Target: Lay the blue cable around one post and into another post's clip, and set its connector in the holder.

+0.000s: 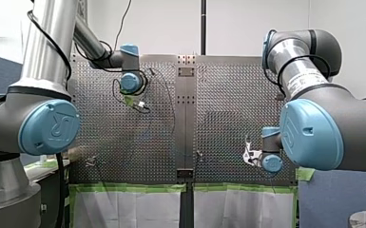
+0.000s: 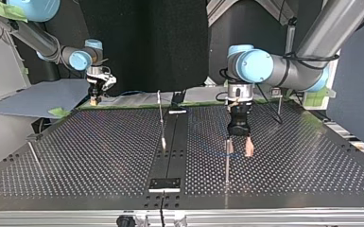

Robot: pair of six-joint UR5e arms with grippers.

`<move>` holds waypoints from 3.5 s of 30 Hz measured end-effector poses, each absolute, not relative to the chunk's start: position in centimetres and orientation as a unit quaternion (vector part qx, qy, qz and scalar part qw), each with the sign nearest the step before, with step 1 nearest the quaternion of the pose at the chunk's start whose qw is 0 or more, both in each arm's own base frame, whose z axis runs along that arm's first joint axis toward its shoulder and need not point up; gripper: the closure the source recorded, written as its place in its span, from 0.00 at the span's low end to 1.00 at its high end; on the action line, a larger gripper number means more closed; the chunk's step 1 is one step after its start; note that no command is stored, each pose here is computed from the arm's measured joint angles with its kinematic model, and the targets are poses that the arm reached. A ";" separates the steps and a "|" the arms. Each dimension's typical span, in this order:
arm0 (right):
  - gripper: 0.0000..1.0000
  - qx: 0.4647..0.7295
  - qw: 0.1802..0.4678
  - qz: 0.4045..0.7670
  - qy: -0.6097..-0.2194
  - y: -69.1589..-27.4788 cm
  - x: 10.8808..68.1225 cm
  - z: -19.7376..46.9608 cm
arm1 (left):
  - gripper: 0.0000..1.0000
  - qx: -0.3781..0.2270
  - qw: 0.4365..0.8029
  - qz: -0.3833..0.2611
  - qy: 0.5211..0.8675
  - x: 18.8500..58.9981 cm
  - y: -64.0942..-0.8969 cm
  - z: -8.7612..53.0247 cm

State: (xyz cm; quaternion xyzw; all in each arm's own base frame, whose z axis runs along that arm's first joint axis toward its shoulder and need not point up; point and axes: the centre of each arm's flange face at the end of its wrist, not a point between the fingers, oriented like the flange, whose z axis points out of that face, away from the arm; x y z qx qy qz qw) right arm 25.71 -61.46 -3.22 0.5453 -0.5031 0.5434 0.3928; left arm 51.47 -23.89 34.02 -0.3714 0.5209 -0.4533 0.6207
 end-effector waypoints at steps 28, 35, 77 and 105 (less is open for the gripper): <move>0.98 0.546 0.394 0.543 -0.501 -61.5 25.7 -3.3 | 0.00 -0.372 0.626 -0.425 0.538 56.5 -22.8 32.8; 0.98 0.547 0.407 0.534 -0.501 -61.6 25.5 -2.8 | 0.00 -0.375 0.624 -0.423 0.540 56.9 -22.4 33.0; 0.98 0.533 0.404 0.552 -0.497 -61.8 26.7 17.9 | 0.00 -0.365 0.631 -0.407 0.551 56.9 -22.3 33.0; 0.98 0.511 0.459 0.556 -0.468 -59.3 23.9 33.0 | 0.00 -0.365 0.633 -0.405 0.549 57.0 -22.0 33.0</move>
